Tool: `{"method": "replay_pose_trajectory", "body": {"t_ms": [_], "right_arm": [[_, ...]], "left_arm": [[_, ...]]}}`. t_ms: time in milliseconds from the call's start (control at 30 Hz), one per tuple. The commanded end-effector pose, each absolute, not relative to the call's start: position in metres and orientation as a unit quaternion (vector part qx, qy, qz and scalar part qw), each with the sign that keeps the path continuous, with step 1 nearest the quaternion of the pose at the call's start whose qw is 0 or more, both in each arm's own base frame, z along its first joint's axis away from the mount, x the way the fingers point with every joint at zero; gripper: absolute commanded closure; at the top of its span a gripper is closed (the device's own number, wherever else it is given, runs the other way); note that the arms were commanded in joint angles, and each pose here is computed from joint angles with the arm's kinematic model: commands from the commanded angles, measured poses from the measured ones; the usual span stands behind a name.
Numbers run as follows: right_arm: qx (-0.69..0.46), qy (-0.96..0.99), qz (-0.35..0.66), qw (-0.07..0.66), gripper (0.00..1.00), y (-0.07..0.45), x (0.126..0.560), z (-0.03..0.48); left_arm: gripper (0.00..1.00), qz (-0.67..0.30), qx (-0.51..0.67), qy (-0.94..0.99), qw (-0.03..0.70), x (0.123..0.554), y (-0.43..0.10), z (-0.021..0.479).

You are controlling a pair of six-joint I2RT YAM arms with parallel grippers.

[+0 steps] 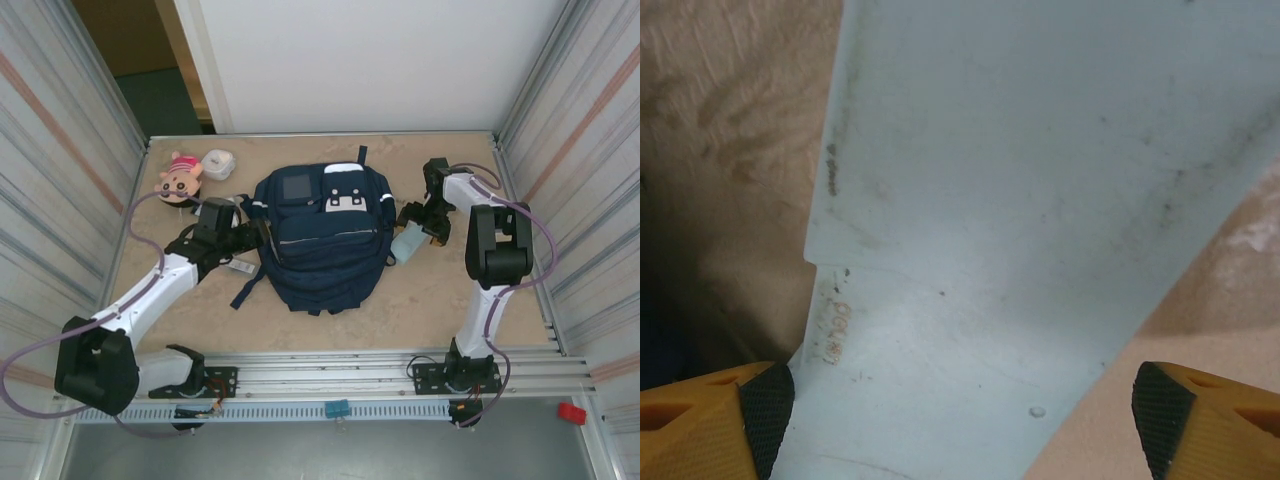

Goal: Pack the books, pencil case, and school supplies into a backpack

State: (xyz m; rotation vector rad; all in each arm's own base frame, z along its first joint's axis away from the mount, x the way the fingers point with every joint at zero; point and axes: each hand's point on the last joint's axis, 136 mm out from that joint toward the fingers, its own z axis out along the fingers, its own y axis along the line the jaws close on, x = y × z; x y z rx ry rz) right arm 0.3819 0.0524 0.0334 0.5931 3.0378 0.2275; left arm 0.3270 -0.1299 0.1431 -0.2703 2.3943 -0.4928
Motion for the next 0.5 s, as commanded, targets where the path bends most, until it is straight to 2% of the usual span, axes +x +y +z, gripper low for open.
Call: {"method": "replay_pose_trajectory", "body": {"t_ms": [0,300,467], "right_arm": [[0.186,0.980,0.070,0.021,0.11,0.051,0.390,0.024],[0.190,0.978,0.078,0.016,0.15,0.053,0.393,0.016],[0.191,0.979,0.068,0.005,0.17,0.047,0.372,0.018]], "left_arm": [[0.30,-0.198,-0.093,0.908,0.357,0.340,-0.135,0.160],[0.30,-0.198,-0.094,0.909,0.356,0.343,-0.136,0.159],[0.30,-0.204,-0.092,0.908,0.355,0.342,-0.138,0.160]]}}
